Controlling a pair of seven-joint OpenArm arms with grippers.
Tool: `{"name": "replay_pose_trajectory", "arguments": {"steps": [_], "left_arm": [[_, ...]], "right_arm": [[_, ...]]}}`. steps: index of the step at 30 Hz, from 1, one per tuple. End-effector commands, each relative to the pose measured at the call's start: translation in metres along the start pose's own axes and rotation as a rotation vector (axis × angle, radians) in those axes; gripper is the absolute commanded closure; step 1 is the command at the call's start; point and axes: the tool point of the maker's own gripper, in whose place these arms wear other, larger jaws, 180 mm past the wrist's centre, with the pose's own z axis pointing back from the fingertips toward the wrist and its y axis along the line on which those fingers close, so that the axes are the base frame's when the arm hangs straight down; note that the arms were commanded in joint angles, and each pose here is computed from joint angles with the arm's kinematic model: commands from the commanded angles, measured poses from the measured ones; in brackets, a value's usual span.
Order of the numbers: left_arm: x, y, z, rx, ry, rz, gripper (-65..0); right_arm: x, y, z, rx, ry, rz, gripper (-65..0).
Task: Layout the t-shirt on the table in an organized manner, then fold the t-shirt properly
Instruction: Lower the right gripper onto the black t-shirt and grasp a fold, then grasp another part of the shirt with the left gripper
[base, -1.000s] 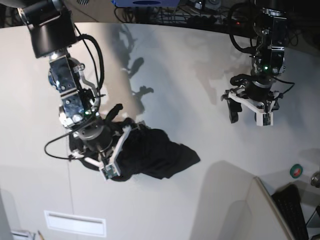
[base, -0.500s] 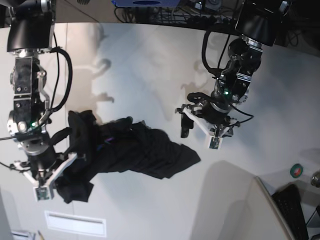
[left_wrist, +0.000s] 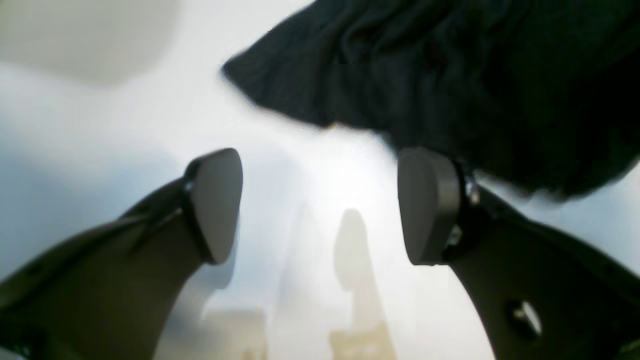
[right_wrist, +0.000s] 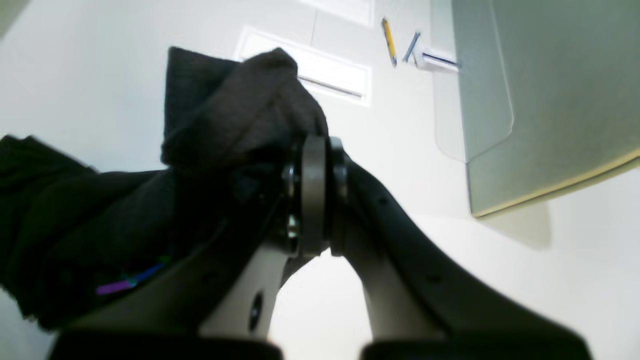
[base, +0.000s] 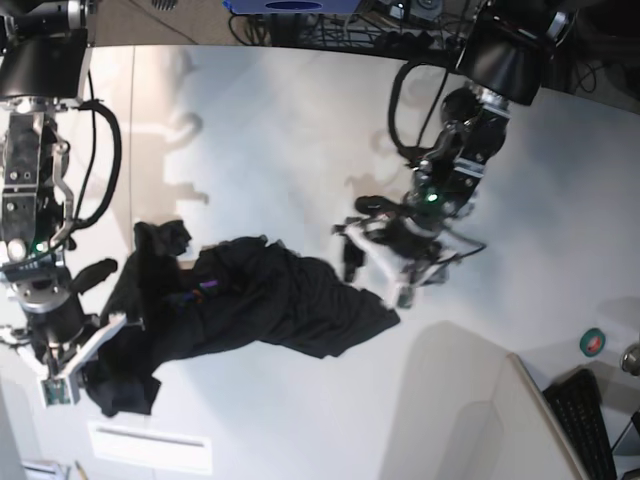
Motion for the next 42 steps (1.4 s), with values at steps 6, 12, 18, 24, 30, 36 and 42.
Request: {"name": "replay_pose_trajectory", "arguments": {"steps": [6,12,18,24,30,36,42], "left_arm": [[0.027,-0.103,-0.007,-0.217,-0.075,-0.042,-46.7],[0.011,-0.138,-0.015,-0.28,-0.026,-0.082,-46.2],[-0.019,-0.08,0.005,-0.184,0.012,-0.054,-45.6],[-0.044,0.047,0.058,0.087,0.016,0.037,-45.6],[-0.049,0.124,0.101,0.246,-0.009,0.092,-45.6],[-0.047,0.155,0.117,0.305,-0.032,0.122,-45.6],[-0.045,0.157,0.118,0.311,-0.037,0.123,-45.6]], "right_arm": [[0.011,-0.006,0.003,-0.017,-0.045,0.004,0.0],[0.003,-0.015,-0.005,-0.034,-0.015,-0.001,0.0],[-0.059,-0.053,-0.029,-0.113,0.16,-0.105,0.0],[-0.092,-0.045,-0.034,-0.102,0.284,-0.194,-17.7],[-0.04,0.028,0.004,0.096,0.128,-0.273,-40.2],[-0.044,0.164,0.025,0.396,0.228,-0.241,-40.2],[-0.088,0.215,0.007,0.461,0.363,-0.288,-32.9]]}}
